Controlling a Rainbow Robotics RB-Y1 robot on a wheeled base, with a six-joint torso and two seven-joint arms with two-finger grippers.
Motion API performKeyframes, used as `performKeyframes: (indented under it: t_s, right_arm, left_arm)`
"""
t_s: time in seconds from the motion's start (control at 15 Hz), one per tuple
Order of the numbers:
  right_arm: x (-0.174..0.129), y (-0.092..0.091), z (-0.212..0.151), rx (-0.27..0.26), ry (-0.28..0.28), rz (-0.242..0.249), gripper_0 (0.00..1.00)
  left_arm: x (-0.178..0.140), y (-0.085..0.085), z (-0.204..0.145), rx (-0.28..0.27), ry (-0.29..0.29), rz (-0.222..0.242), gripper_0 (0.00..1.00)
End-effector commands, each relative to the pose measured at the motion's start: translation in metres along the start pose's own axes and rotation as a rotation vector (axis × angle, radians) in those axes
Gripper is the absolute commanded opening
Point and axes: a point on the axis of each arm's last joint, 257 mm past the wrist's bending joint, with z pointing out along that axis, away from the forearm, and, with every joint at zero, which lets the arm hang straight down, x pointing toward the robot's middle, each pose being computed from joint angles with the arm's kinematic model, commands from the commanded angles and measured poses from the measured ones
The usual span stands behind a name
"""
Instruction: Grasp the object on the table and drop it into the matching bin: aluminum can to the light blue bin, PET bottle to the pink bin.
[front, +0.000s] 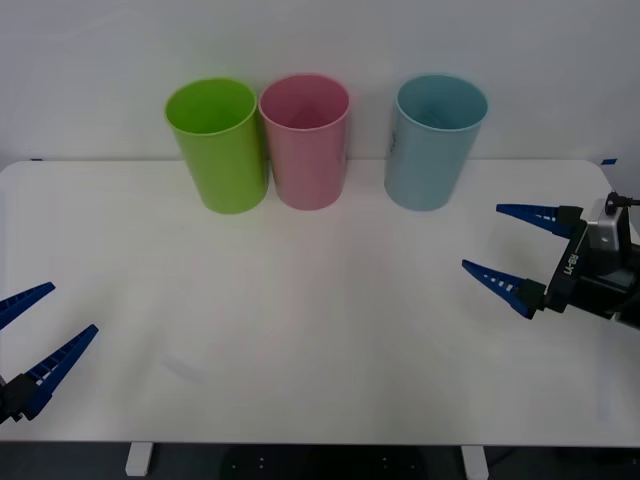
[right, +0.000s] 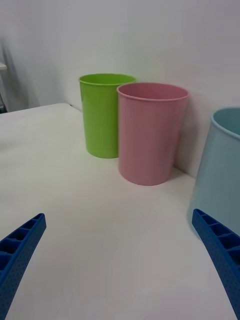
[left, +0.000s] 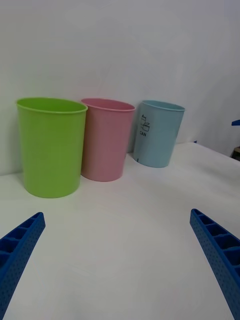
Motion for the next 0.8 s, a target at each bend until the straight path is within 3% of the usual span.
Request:
performKeyframes:
  t_s: [0.07, 0.47, 0.8]
  right_arm:
    - [0.006, 0.021, -0.018, -0.023, 0.026, -0.011, 1.00]
    - [0.006, 0.055, -0.034, -0.051, 0.043, 0.004, 1.00]
    - [0.010, 0.056, -0.036, -0.050, 0.050, 0.012, 1.00]
  left_arm:
    - [0.000, 0.000, 0.000, 0.000, 0.000, 0.000, 1.00]
    - [0.000, 0.000, 0.000, 0.000, 0.000, 0.000, 1.00]
    - [0.000, 0.000, 0.000, 0.000, 0.000, 0.000, 1.00]
